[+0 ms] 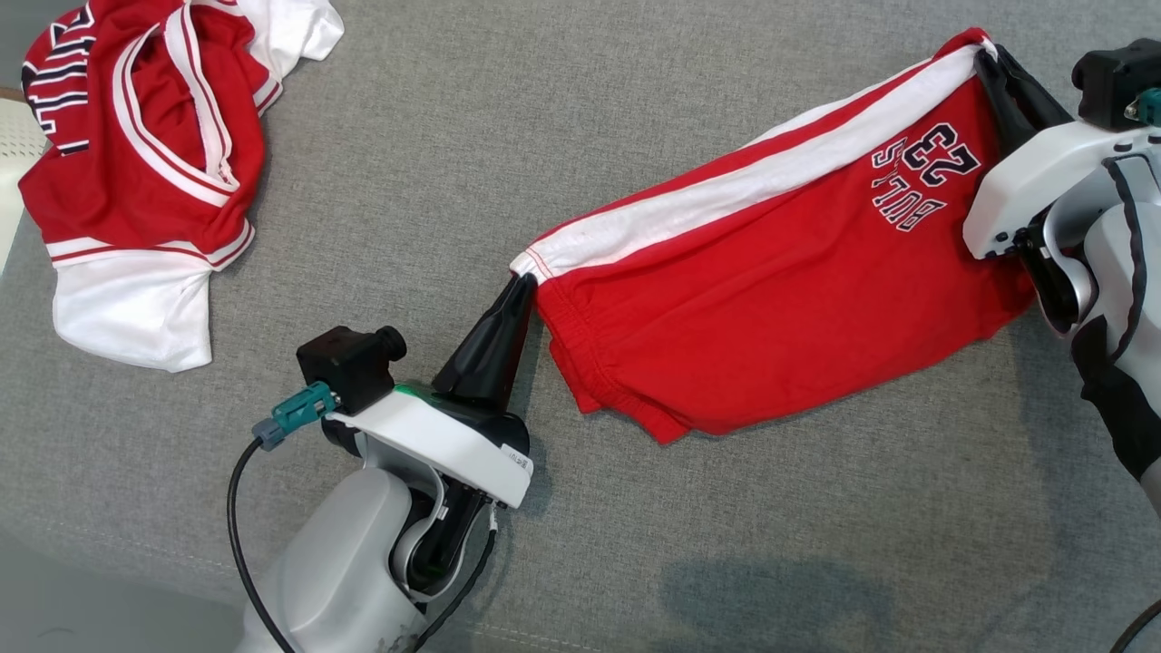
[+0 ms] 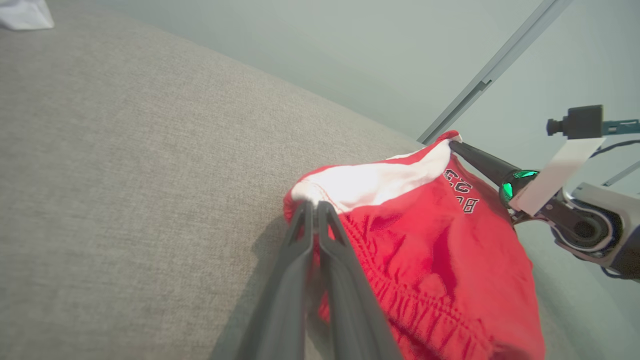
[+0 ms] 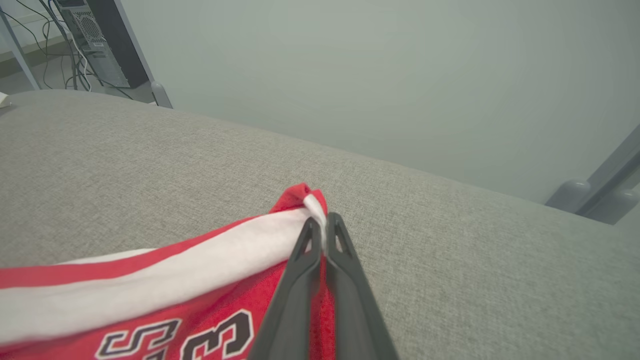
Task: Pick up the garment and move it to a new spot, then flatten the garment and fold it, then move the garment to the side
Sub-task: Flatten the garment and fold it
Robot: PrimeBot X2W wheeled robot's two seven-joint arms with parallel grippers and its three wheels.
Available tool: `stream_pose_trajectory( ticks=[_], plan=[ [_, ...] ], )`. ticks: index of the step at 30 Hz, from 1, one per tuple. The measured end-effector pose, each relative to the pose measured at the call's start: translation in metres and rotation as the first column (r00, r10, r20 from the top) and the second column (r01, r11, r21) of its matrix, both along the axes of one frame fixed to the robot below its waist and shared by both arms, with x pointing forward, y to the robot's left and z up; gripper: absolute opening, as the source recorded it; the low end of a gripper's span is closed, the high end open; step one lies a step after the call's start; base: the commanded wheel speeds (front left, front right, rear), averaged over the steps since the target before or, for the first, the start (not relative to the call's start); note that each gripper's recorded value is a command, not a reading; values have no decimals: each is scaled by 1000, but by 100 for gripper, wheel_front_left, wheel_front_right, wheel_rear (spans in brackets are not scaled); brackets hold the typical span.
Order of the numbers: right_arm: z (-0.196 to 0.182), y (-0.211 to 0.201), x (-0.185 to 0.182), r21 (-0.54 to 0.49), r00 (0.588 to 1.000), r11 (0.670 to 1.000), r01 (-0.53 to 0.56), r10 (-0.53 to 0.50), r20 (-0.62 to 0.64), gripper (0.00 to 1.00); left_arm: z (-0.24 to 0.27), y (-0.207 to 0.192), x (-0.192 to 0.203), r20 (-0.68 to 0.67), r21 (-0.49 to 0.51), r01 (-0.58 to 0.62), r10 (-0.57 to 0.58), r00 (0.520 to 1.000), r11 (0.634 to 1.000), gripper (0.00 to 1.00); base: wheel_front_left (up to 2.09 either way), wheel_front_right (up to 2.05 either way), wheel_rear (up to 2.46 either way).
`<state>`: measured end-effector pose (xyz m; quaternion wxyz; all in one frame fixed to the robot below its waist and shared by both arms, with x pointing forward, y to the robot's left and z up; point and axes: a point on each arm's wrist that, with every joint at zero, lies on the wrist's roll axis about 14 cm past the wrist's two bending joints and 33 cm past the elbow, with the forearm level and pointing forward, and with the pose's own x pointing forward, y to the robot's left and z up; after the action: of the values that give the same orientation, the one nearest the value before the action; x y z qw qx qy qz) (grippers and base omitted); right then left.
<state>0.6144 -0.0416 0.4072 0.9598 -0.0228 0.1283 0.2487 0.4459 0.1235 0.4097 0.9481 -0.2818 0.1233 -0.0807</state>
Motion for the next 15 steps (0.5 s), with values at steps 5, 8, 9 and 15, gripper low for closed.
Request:
stream_pose_trajectory(
  ticks=[5,8,9,15],
  plan=[
    [16,0,6,24,999,1000,6,-7,47,100,2,0,5,12,10,-10,10,1000,1000,100,0,0,0],
    [36,0,8,59,995,998,11,-16,99,100,8,6,9,36,38,-20,19,999,999,100,0,0,0],
    [41,-1,7,67,993,998,12,-20,114,100,10,8,10,46,48,-26,23,999,999,100,0,0,0],
    [49,-7,-13,92,990,995,22,-34,138,100,24,24,9,101,98,-77,67,993,992,100,0,0,0]
  ],
)
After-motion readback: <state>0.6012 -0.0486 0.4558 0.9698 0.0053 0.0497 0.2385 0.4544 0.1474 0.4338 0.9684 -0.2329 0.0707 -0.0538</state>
